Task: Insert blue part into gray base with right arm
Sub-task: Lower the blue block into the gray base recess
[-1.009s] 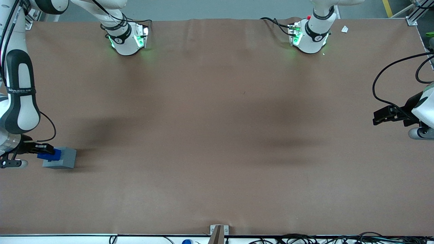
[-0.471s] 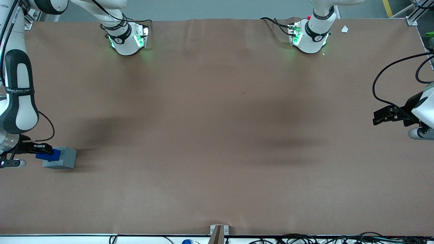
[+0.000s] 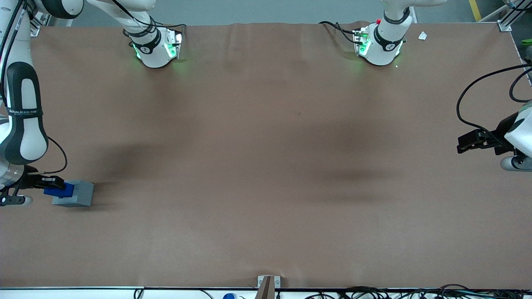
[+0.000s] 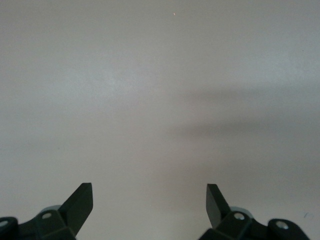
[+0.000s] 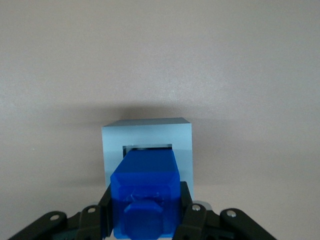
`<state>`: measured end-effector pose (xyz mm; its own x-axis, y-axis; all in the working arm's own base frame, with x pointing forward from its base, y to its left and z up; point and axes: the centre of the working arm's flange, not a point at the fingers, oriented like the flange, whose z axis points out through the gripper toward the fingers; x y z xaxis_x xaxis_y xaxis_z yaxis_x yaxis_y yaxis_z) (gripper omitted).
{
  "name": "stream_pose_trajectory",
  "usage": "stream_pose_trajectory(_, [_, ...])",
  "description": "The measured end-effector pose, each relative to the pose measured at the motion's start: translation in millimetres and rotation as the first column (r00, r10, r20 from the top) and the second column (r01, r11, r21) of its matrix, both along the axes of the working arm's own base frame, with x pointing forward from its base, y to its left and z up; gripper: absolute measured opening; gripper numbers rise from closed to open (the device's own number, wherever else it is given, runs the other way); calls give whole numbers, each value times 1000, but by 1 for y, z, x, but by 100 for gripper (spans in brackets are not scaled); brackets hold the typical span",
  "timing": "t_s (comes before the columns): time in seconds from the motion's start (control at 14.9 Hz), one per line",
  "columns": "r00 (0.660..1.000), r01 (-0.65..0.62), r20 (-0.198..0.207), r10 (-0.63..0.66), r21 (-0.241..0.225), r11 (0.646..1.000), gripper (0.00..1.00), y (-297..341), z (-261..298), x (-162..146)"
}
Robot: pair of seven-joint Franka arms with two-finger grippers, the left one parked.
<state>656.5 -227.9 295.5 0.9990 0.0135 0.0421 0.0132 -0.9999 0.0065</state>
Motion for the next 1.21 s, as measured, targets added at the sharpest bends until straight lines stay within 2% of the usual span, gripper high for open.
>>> stream_pose_trajectory(1.21, [1000, -4, 5, 4, 3, 1000, 51, 4, -12, 3])
